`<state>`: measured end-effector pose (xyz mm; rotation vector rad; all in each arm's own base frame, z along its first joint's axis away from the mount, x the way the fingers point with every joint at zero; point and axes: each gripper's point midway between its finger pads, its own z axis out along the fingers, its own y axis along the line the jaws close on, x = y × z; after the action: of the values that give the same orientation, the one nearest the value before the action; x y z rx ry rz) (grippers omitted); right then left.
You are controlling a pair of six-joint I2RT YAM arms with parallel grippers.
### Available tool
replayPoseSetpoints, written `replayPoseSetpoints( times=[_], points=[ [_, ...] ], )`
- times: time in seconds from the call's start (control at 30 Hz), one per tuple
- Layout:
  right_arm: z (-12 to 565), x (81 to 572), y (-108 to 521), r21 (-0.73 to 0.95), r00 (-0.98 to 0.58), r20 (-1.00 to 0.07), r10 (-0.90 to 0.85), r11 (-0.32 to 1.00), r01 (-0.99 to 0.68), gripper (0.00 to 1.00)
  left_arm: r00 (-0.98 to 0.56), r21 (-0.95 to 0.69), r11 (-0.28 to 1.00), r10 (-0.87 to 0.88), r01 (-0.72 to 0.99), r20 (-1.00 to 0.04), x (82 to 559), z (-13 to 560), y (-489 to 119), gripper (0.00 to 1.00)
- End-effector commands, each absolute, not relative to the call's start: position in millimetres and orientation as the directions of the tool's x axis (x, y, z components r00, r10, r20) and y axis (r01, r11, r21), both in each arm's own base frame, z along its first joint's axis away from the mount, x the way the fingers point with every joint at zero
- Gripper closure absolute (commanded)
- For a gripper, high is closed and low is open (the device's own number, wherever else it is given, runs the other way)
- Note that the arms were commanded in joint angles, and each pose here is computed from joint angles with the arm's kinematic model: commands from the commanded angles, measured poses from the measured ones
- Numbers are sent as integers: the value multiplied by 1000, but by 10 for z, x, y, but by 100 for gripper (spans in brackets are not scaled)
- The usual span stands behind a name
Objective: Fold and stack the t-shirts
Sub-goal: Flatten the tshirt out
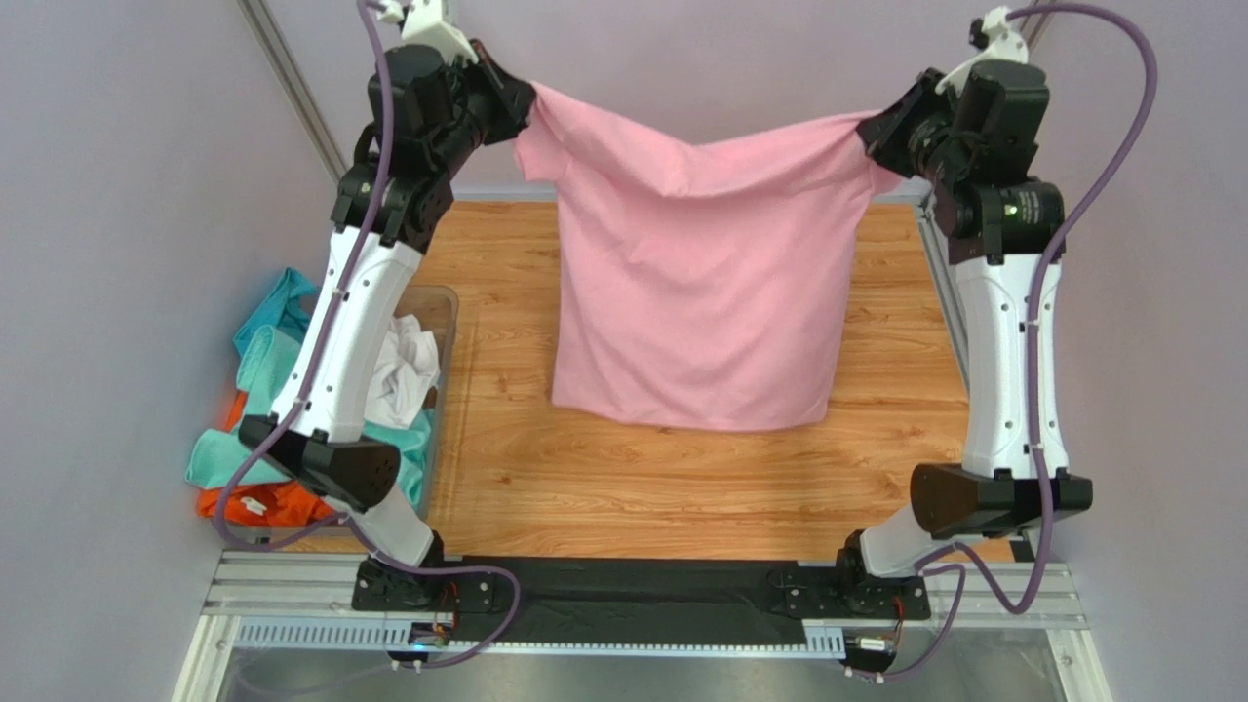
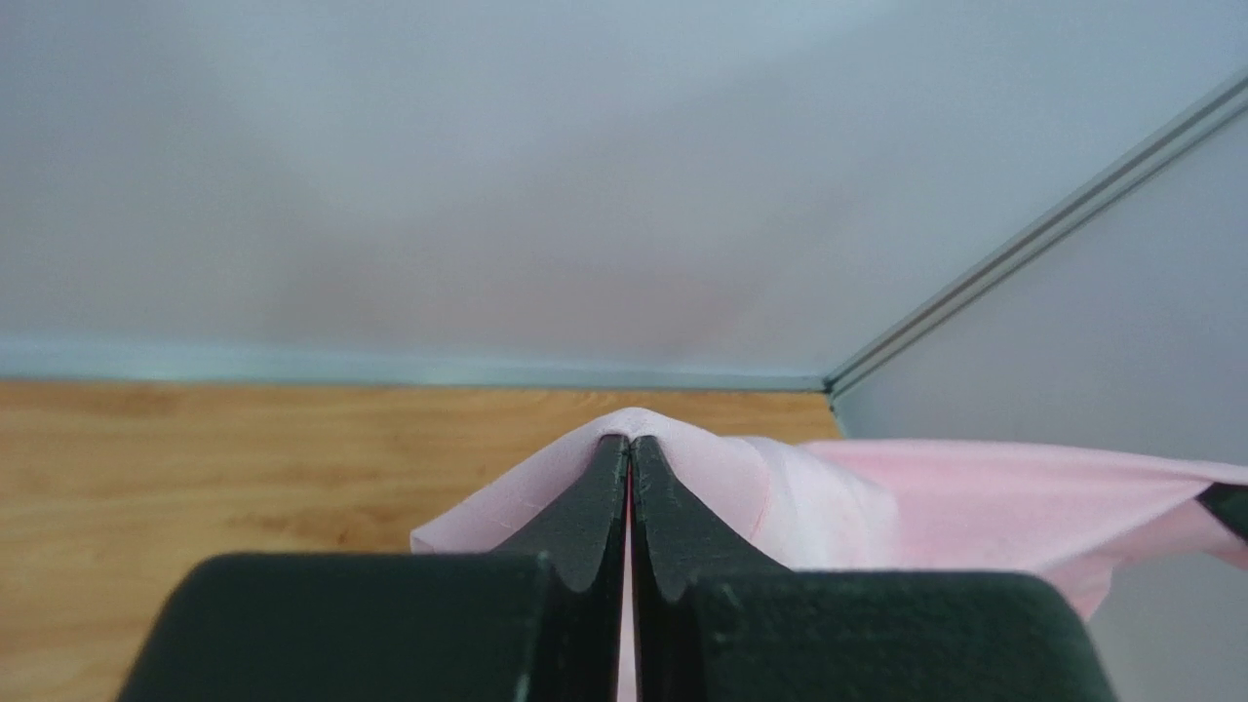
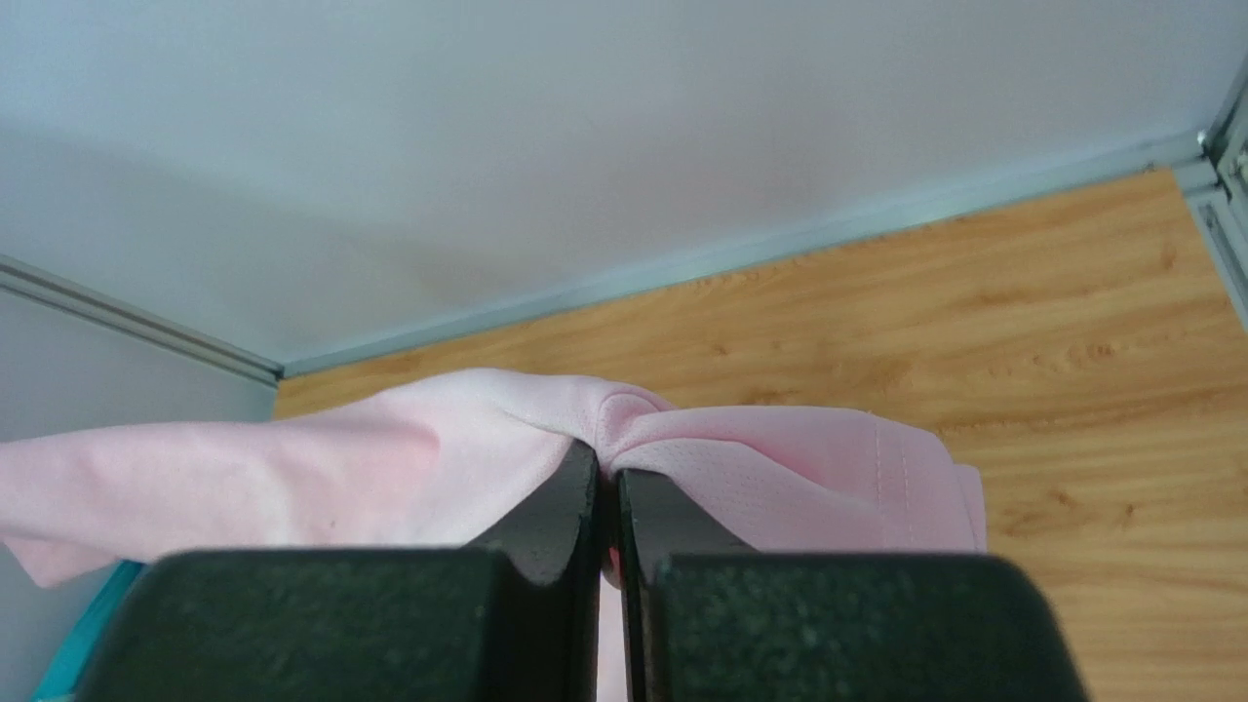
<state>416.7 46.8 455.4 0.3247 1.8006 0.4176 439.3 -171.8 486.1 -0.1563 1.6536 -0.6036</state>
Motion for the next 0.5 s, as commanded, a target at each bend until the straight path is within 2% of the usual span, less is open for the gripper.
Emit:
replayPoseSetpoints(
  times=[0.0, 0.1, 0.17, 0.2, 0.23, 0.27, 0.3, 0.33, 0.4, 0.43, 0.47],
  points=[
    [5537, 3880, 538, 415, -67, -910, 409, 891, -187, 100, -28, -411, 809, -441, 421, -897, 4078, 5805, -1744, 100],
    [5683, 3701, 589, 410, -52, -911, 410, 883, -227, 100, 4, -401, 816, -443, 416, -897, 3983, 5916, -1657, 100],
    [5370, 3691, 548, 420, -122, -906, 404, 891, -170, 100, -20, -409, 830, -435, 379, -900, 3909, 5751, -1552, 100],
    [5315, 3507, 523, 427, -125, -903, 411, 892, -152, 100, -29, -416, 842, -433, 344, -901, 3903, 5644, -1487, 100],
    [4849, 3512, 500, 440, -226, -883, 412, 894, -88, 99, -110, -421, 859, -407, 292, -907, 3986, 5216, -1484, 100],
    [4584, 3454, 469, 443, -270, -868, 416, 895, -45, 99, -117, -425, 858, -409, 288, -905, 3812, 5167, -1429, 100],
    [4546, 3193, 457, 454, -257, -865, 430, 890, -40, 99, -137, -428, 873, -406, 235, -903, 3805, 4966, -1353, 100],
    [3949, 3162, 480, 464, -378, -817, 435, 886, 17, 98, -205, -431, 883, -394, 187, -896, 3718, 4547, -1302, 100],
    [3647, 2858, 512, 485, -424, -784, 454, 874, 38, 98, -271, -445, 888, -402, 120, -875, 3617, 4109, -1231, 100],
    [3139, 2747, 518, 477, -526, -720, 453, 873, 98, 98, -353, -459, 887, -414, 52, -839, 3499, 3636, -1186, 100],
    [2961, 2628, 522, 476, -558, -693, 456, 871, 121, 98, -394, -464, 885, -415, 35, -820, 3432, 3403, -1190, 100]
  ],
)
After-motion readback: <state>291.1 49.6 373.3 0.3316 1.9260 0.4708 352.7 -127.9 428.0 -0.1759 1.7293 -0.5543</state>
